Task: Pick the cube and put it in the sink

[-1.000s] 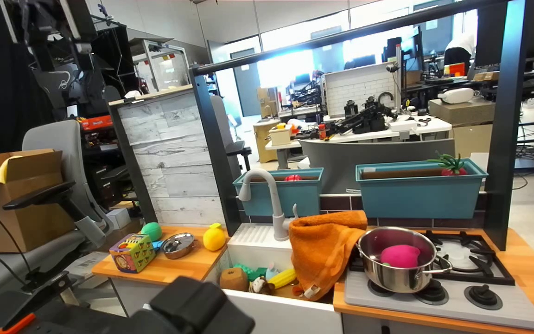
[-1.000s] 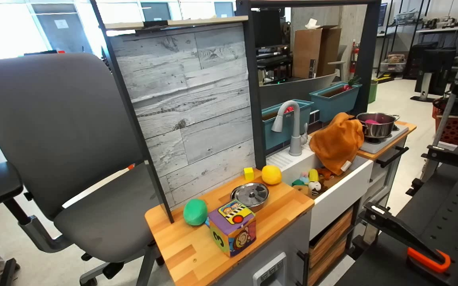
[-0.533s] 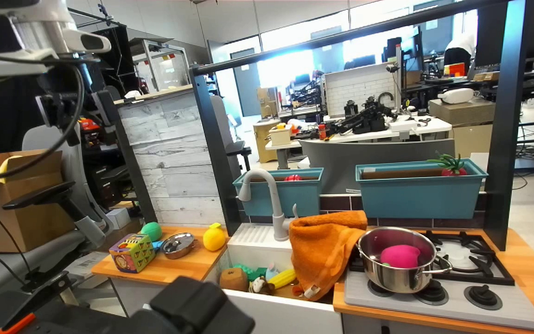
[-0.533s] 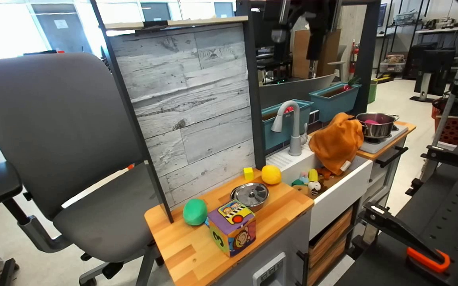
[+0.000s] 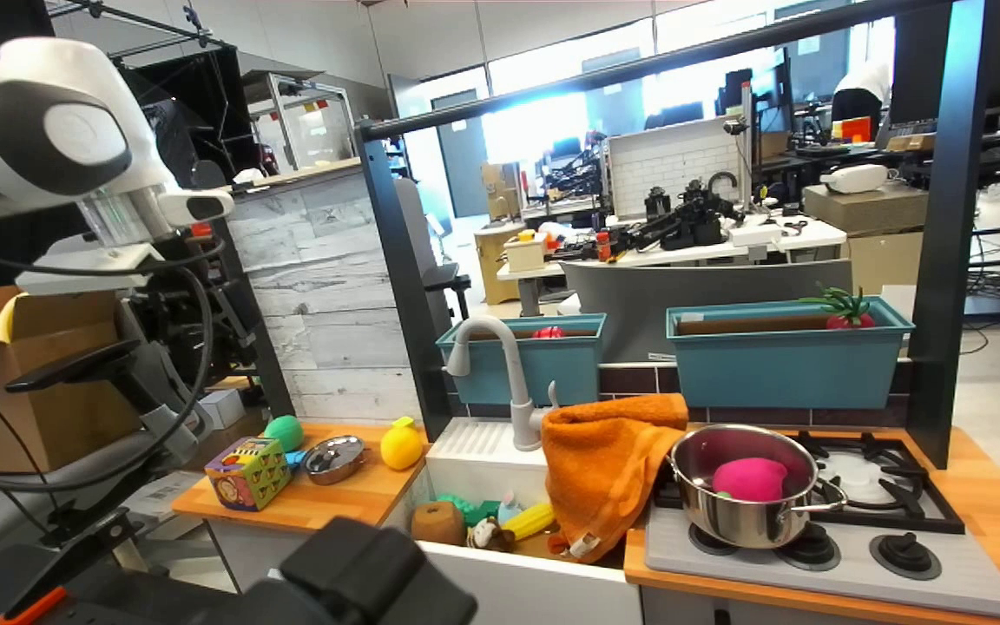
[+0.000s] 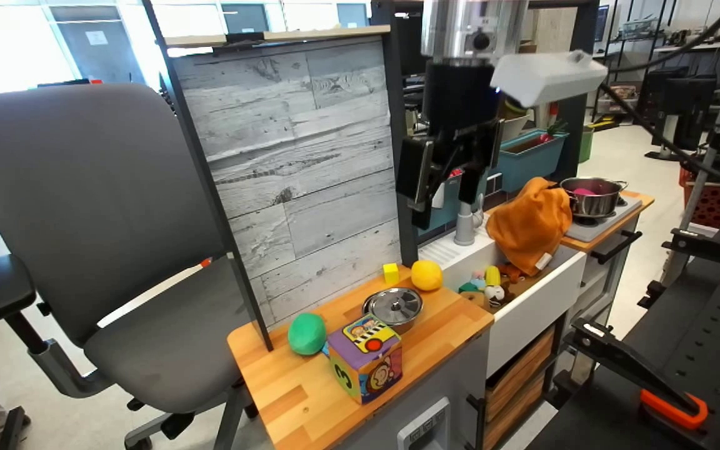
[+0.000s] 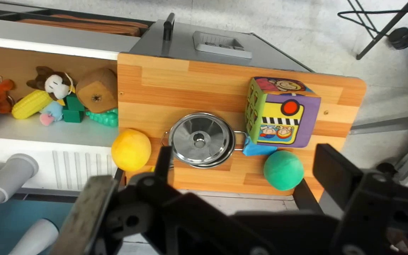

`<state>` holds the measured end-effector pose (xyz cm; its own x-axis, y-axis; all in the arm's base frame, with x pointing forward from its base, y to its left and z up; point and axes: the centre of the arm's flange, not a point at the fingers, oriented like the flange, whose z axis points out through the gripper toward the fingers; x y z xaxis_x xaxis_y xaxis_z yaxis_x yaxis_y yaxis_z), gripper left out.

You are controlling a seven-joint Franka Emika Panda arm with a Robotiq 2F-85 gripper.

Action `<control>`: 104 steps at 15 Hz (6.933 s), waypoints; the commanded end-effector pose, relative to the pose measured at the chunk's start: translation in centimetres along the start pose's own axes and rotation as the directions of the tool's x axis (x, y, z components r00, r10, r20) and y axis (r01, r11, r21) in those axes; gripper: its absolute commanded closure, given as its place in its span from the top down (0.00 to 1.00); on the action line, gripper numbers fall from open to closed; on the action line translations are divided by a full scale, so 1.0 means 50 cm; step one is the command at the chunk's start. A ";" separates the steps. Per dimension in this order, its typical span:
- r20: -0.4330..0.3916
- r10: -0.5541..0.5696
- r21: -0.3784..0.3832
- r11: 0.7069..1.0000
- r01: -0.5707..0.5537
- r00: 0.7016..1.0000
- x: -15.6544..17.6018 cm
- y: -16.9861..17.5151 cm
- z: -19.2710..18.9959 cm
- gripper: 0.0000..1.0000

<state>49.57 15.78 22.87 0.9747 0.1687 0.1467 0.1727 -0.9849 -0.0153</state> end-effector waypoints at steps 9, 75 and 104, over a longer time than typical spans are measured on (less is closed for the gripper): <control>0.106 0.008 0.002 1.000 -0.008 0.994 0.103 -0.113 0.285 1.00; 0.297 0.149 -0.117 0.986 -0.119 0.943 0.242 -0.217 0.450 0.02; 0.087 0.337 0.088 0.935 -0.344 0.937 0.162 0.205 0.019 0.00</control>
<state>59.59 11.99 21.45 0.9966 -0.0648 0.0512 -0.0592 -0.9928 -0.1039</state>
